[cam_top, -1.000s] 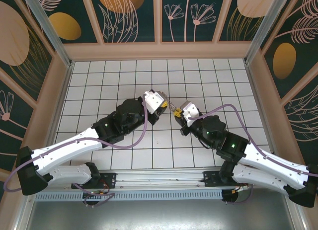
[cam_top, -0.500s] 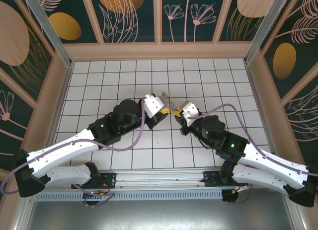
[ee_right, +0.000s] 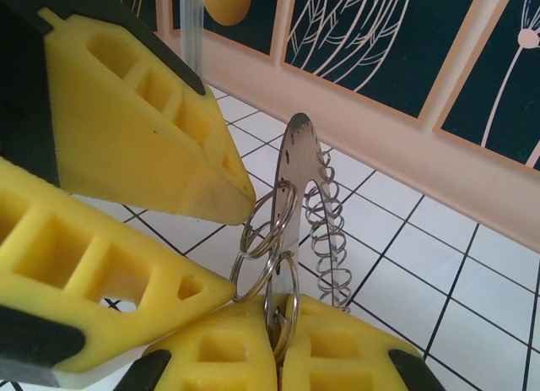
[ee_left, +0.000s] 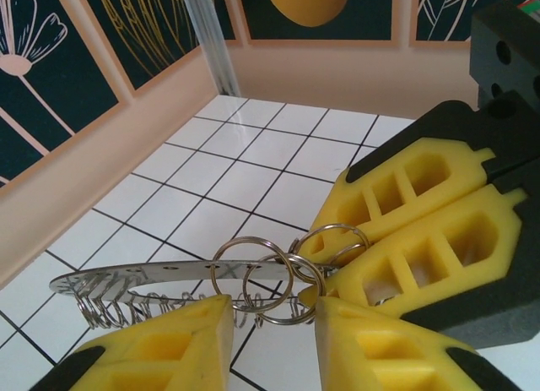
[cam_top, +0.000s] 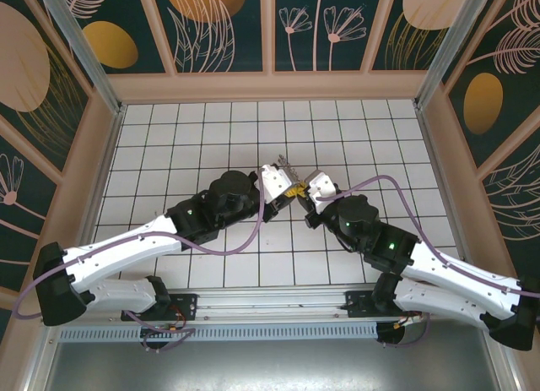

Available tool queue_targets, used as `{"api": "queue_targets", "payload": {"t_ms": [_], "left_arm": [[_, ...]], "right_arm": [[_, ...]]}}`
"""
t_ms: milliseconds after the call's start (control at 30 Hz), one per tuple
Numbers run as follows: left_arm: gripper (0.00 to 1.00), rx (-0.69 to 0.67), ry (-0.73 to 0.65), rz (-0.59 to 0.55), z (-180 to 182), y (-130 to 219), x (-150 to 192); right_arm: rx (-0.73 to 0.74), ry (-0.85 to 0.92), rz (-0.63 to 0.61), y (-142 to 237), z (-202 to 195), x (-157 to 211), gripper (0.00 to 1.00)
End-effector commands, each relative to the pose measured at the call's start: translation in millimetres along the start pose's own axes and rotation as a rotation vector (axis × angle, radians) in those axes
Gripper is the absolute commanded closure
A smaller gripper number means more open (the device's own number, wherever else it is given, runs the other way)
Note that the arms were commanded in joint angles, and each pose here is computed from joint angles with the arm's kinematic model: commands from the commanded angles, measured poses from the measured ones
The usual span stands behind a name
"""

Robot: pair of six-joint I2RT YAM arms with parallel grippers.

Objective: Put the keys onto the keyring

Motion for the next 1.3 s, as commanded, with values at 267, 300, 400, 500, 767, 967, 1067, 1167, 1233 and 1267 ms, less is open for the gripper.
{"api": "queue_targets", "payload": {"t_ms": [267, 300, 400, 500, 767, 967, 1067, 1167, 1233, 1267], "left_arm": [[0.75, -0.062, -0.027, -0.098, 4.4, 0.1, -22.7], [0.75, -0.065, -0.028, -0.095, 4.9, 0.5, -22.1], [0.76, -0.068, -0.026, -0.096, 5.1, 1.3, -22.1], [0.78, -0.075, -0.021, -0.105, 5.8, 0.9, -23.8], [0.97, -0.094, -0.018, -0.110, 8.0, 2.9, -25.5], [1.00, -0.057, -0.019, -0.115, 4.5, 7.7, -25.9], [1.00, -0.042, -0.010, -0.125, 3.3, 8.7, -27.6], [1.00, -0.033, 0.011, -0.152, 2.6, 11.3, -31.6], [1.00, -0.034, 0.027, -0.178, 3.5, 13.1, -34.0], [1.00, -0.034, 0.035, -0.191, 3.4, 14.3, -35.0]], "right_arm": [[0.047, -0.046, -0.079, 4.7, -9.2, -19.6, 1.00], [0.046, -0.046, -0.078, 4.6, -8.9, -19.0, 1.00], [0.046, -0.049, -0.081, 4.3, -9.0, -18.1, 1.00], [0.044, -0.051, -0.086, 3.8, -9.0, -18.2, 1.00], [0.049, -0.053, -0.085, 7.4, -10.9, -17.5, 1.00], [0.050, -0.057, -0.091, 8.0, -11.1, -17.8, 1.00], [0.048, -0.055, -0.095, 8.2, -11.0, -18.8, 1.00], [0.047, -0.057, -0.097, 8.7, -11.3, -18.8, 1.00], [0.044, -0.058, -0.099, 9.2, -11.2, -19.1, 1.00], [0.041, -0.061, -0.104, 10.0, -11.3, -19.9, 1.00]]}}
Point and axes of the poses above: each hand's point on the last joint's axis, 136 mm out from that joint toward the fingers, its own y axis back along the fingers, its own z axis along the line the jaws close on, x = y × z, the point moved 7 cm from there along y, back along the fingers, and after that the axes turned 10 degrees about y, right-handed, at the moved point
